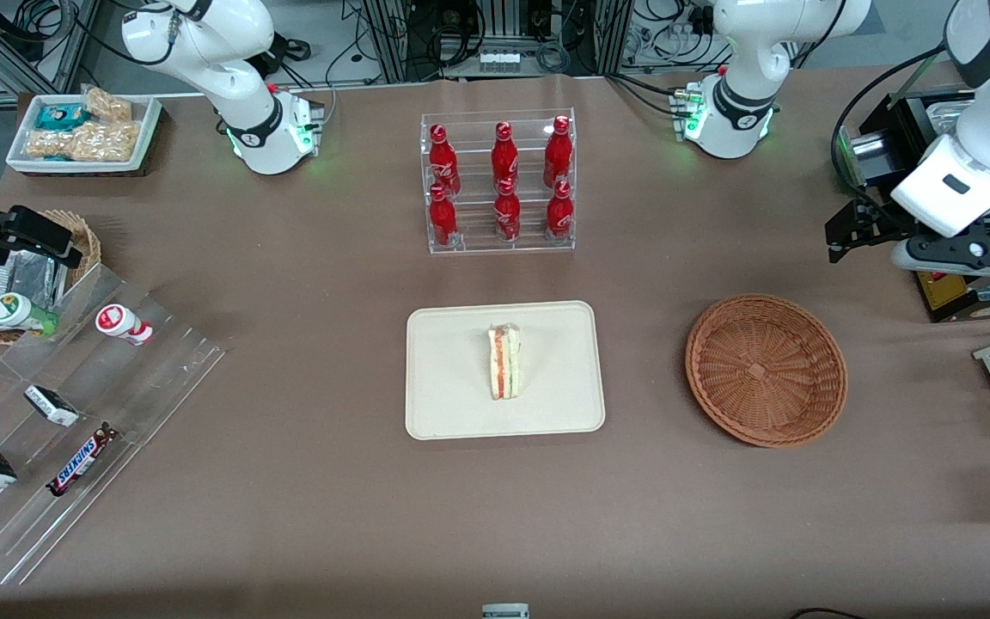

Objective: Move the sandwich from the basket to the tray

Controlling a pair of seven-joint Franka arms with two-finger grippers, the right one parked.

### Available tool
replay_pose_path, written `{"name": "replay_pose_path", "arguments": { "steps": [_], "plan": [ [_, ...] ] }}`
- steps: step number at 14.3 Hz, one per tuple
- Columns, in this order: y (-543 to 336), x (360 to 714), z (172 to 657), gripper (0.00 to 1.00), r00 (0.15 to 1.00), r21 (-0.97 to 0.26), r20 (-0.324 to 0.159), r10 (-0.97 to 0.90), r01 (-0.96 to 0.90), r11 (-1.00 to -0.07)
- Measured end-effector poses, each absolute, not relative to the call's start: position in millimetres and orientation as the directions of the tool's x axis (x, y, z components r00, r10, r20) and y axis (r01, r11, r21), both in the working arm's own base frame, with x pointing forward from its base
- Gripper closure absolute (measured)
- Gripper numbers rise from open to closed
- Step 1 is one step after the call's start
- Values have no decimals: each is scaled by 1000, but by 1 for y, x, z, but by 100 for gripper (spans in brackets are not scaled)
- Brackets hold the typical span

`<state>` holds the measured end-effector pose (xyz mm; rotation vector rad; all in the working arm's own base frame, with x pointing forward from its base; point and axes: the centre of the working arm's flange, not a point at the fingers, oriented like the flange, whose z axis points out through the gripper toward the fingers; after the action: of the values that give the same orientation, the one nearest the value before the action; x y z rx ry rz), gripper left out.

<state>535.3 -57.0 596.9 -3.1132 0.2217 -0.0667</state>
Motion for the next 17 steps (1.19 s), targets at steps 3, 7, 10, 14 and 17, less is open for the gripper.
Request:
{"name": "replay_pose_path", "arguments": {
  "steps": [3,7,10,14,17],
  "plan": [
    [-56,533,600,0,990,-12,25,-137,-136,-991],
    [-56,528,597,0,991,4,-20,-135,-135,-991],
    [-57,526,597,0,990,17,-38,-135,-134,-991],
    [-57,524,597,0,990,19,-51,-135,-134,-991],
    [-57,523,598,0,990,19,-48,-135,-134,-991]
  ]
}}
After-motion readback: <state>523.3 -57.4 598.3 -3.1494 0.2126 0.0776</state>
